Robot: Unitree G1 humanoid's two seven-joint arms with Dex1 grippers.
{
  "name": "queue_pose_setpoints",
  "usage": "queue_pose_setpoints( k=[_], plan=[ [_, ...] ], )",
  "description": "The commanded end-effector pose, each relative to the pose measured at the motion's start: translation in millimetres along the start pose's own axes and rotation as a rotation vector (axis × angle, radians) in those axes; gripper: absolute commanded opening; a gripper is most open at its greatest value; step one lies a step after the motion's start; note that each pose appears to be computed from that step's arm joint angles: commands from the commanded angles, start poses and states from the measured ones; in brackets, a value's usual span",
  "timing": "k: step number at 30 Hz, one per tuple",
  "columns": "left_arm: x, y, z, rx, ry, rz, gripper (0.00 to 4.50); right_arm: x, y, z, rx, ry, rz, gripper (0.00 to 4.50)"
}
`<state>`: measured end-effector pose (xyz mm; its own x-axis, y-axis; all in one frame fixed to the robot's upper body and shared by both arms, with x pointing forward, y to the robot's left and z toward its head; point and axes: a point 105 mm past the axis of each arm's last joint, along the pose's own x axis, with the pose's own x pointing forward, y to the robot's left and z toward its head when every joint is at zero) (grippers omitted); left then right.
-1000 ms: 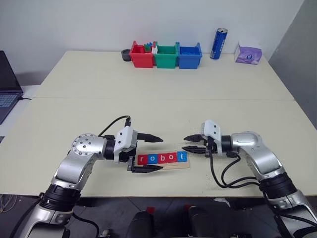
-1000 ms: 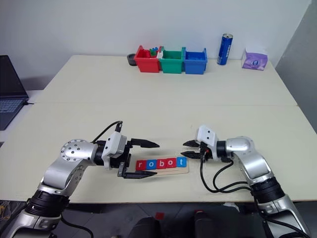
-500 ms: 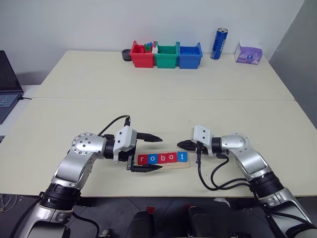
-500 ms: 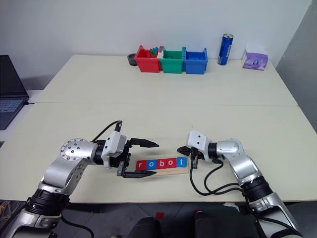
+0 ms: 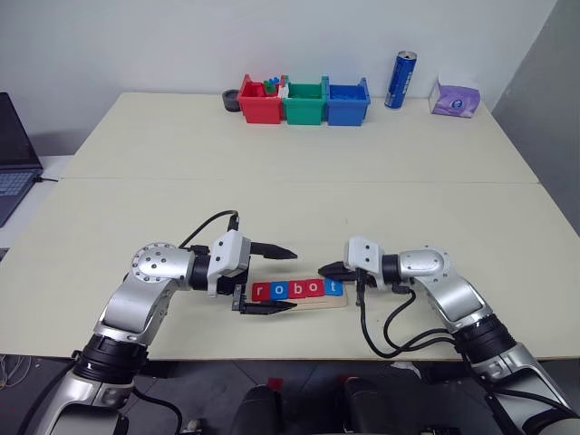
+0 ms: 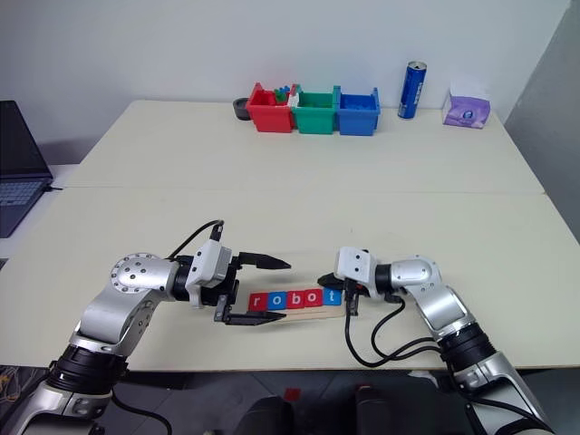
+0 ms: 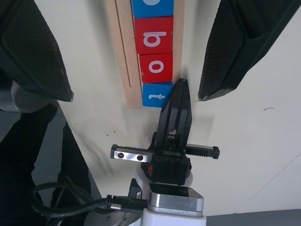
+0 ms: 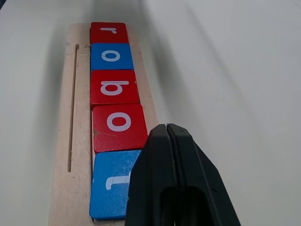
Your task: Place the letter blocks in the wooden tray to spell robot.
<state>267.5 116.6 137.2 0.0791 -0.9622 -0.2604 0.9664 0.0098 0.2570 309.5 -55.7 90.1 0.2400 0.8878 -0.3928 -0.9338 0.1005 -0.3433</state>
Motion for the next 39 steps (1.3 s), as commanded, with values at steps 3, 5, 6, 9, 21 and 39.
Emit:
queue_pose_setpoints(
  k=[3,5,6,9,21,39],
  plan=[
    [2,1,9,0.051,-0.009,-0.002,4.50,-3,-7,12,-0.080,-0.022,-0.026,0.04],
    [2,2,9,0.051,-0.009,-0.001,4.50,-4,-10,13,-0.099,-0.017,-0.037,0.04],
    [2,2,9,0.051,-0.009,-0.001,4.50,-5,-12,13,-0.111,-0.013,-0.040,0.04],
    [3,2,9,0.051,-0.010,0.000,4.50,-10,-16,12,-0.150,0.008,-0.036,0.04],
    [2,4,7,0.054,-0.012,0.024,4.50,-11,-11,15,-0.332,0.035,0.072,0.04],
    [4,7,8,0.061,-0.013,0.033,4.50,-9,-12,13,-0.397,0.046,0.069,0.04]
  ],
)
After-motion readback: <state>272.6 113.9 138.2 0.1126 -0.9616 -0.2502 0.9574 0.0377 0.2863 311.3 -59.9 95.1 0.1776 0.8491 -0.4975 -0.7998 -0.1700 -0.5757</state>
